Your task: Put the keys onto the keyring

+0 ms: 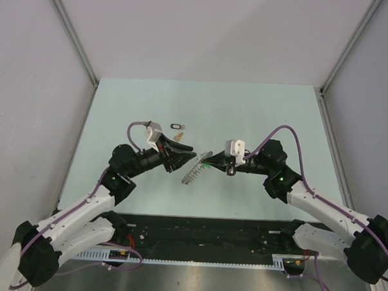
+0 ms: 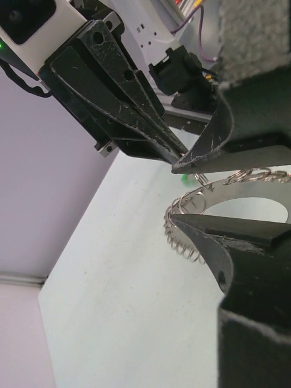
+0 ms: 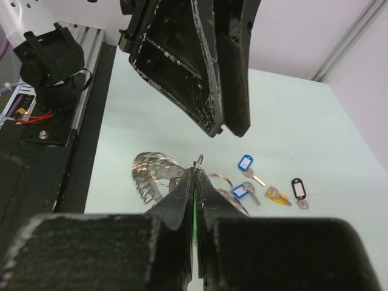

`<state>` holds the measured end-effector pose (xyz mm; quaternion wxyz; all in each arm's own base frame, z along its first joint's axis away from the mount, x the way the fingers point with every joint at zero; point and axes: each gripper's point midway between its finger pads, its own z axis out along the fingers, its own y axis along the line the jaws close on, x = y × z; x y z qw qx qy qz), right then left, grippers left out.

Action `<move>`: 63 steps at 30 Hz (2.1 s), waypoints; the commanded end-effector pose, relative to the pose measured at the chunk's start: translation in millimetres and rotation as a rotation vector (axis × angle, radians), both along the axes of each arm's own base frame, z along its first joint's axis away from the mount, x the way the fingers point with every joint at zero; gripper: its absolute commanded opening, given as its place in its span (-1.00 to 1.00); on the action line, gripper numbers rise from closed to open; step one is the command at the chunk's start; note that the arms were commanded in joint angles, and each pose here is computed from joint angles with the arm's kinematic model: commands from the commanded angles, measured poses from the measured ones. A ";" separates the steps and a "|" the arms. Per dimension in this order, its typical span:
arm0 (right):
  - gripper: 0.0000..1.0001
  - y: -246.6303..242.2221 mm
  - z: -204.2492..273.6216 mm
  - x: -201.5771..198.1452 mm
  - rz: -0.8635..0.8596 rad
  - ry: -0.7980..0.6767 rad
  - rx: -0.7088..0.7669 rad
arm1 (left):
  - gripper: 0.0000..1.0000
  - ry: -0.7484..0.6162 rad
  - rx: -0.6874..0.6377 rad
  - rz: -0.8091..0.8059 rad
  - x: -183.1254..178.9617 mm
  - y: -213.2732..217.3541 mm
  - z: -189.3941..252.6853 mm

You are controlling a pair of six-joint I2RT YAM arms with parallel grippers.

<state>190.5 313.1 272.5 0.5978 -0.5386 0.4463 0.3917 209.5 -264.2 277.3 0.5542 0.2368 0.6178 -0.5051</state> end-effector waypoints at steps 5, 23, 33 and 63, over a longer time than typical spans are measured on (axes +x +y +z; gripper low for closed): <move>-1.00 1.4 23.1 -7.6 0.057 -0.062 0.008 | -0.09 -0.172 0.216 -0.041 5.1 8.4 7.1; -1.00 1.4 13.9 -7.6 0.082 -0.045 -0.035 | 0.29 -0.315 0.517 -0.506 -28.2 -7.8 -18.6; -1.00 2.0 13.0 -7.0 0.082 -0.040 -0.036 | -0.04 -0.272 0.533 -0.539 -27.8 -21.7 -30.1; -1.00 -3.5 10.2 -5.6 0.078 -0.032 -0.049 | -1.00 -0.094 0.266 -0.173 9.1 -10.4 12.0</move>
